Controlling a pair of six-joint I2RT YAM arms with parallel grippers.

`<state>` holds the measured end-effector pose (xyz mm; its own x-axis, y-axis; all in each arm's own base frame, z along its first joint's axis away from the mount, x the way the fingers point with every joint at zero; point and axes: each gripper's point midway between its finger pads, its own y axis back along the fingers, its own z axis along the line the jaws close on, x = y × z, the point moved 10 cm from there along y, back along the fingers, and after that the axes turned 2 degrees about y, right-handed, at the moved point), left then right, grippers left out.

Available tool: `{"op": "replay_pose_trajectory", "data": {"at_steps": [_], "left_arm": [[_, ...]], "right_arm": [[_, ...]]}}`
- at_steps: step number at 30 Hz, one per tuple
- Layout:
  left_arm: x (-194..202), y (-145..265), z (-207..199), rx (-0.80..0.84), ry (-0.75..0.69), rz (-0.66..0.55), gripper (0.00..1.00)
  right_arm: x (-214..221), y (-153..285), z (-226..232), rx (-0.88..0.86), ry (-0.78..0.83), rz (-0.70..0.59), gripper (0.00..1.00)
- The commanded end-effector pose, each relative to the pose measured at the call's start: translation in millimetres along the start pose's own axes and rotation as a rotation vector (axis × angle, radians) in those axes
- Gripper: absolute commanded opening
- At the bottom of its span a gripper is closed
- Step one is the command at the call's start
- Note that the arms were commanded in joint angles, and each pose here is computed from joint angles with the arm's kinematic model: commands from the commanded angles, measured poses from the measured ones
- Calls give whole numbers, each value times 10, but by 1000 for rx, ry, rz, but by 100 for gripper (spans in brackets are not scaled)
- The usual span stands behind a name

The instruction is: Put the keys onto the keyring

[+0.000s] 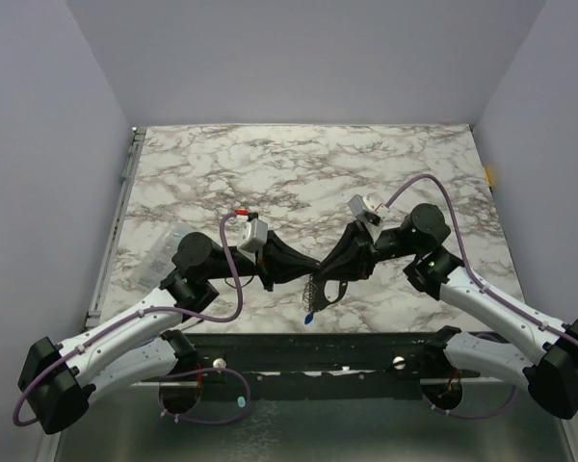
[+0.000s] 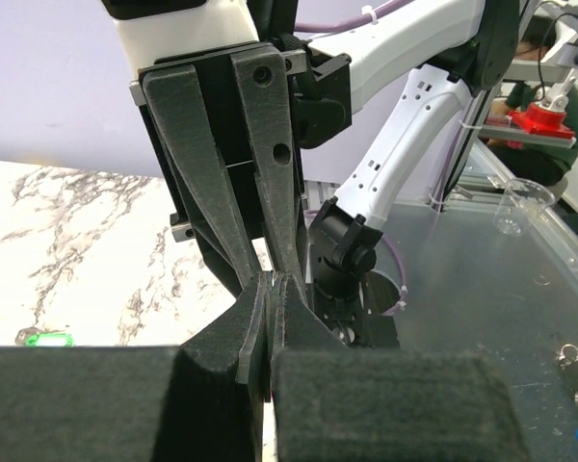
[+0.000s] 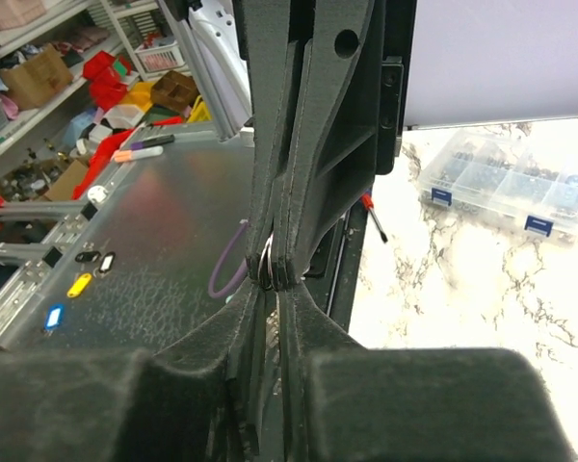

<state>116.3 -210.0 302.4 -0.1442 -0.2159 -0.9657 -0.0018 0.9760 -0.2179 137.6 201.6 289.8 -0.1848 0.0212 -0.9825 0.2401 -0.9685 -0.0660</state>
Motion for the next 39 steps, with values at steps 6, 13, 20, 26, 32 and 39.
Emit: {"op": "replay_pose_trajectory", "data": {"at_steps": [6,13,20,26,32,39], "left_arm": [[-45,36,8,-51,-41,-53,0],[-15,108,-21,-69,-67,-3,66],[-91,185,-51,-102,-117,105,79],[-259,270,-151,-109,-166,150,72],[-242,366,-197,-96,-252,164,61],[-199,304,-168,-36,-254,189,55]], "right_arm": [[-113,-13,-5,56,72,-38,1],[-184,26,37,104,117,-31,1],[-210,75,128,99,145,-3,1],[-241,110,217,97,163,-4,1],[-273,127,325,41,175,-24,1],[-317,137,452,-57,155,-25,1]]}}
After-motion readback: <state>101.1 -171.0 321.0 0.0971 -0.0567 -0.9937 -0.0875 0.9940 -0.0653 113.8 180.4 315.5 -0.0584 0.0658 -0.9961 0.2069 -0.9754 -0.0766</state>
